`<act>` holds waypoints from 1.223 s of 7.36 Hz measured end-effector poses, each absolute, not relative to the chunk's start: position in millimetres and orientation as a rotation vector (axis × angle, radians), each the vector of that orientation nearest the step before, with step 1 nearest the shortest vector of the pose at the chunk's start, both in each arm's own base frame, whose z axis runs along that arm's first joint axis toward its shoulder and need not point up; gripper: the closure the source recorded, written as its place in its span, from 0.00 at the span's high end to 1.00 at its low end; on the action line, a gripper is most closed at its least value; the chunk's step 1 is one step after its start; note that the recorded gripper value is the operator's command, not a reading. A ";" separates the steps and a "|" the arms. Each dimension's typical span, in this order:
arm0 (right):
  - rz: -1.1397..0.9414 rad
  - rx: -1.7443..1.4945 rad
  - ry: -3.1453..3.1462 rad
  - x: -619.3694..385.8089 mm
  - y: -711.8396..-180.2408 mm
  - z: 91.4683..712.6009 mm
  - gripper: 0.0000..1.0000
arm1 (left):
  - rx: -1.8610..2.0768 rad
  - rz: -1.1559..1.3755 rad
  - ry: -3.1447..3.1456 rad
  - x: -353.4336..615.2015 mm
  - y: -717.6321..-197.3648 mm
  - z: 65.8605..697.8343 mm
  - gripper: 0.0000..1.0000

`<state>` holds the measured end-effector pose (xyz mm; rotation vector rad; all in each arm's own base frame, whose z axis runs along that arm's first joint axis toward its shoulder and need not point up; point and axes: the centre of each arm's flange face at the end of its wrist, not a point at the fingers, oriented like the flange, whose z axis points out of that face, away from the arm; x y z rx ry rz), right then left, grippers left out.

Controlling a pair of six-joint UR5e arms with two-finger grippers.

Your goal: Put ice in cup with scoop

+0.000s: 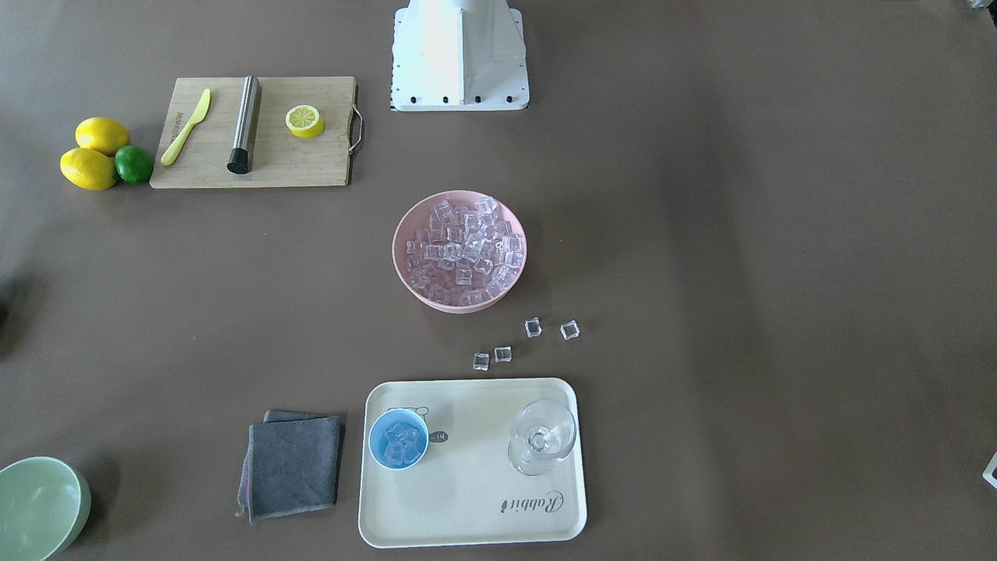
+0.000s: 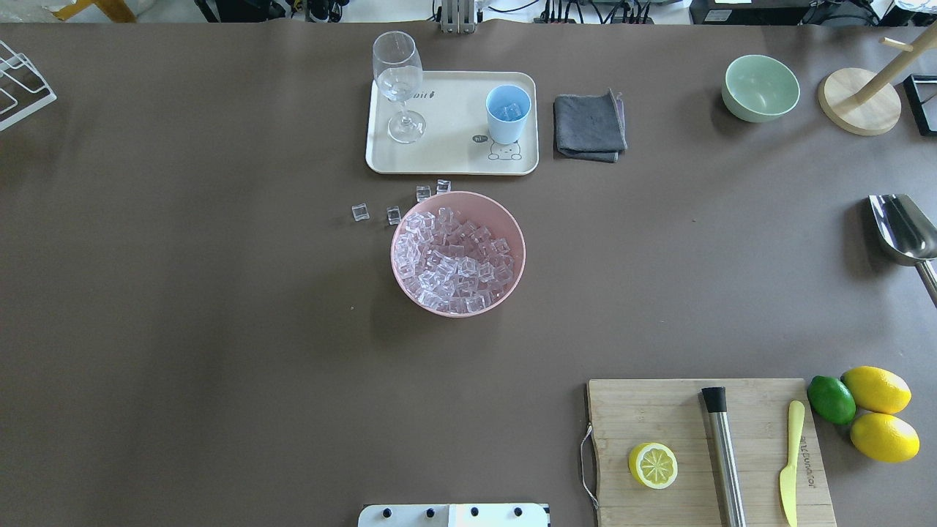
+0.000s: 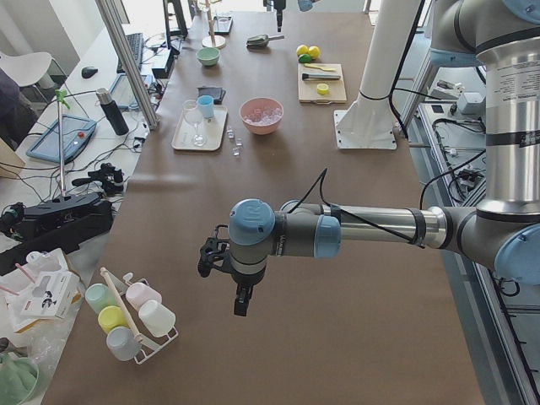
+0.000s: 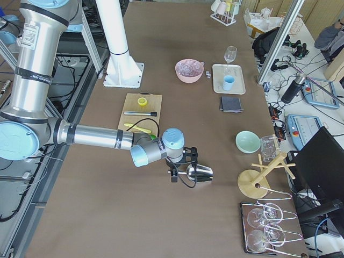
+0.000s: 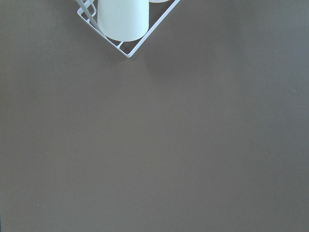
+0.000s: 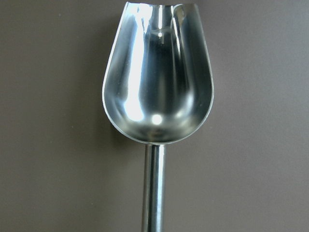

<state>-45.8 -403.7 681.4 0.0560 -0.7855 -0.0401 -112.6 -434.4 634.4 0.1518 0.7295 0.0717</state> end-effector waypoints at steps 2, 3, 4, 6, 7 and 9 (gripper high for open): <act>-0.054 0.042 -0.792 -4.7 -408.5 679.8 1.00 | 0.149 0.071 0.734 -112.3 -434.6 635.4 0.99; -0.040 0.028 -0.788 11.2 -407.3 673.6 1.00 | 0.148 0.071 0.738 -112.1 -434.8 636.0 0.99; -0.022 0.001 -0.784 24.0 -404.4 667.1 1.00 | 0.147 0.070 0.741 -111.9 -434.7 636.6 0.99; -0.017 -0.041 -0.779 42.6 -398.2 657.9 1.00 | 0.148 0.071 0.742 -111.6 -435.1 636.5 0.99; -0.020 -0.050 -0.776 47.4 -394.9 658.6 1.00 | 0.148 0.073 0.743 -111.0 -435.4 636.1 0.99; -0.021 -0.048 -0.777 51.7 -395.2 657.8 1.00 | 0.144 0.094 0.745 -101.7 -438.4 634.5 0.99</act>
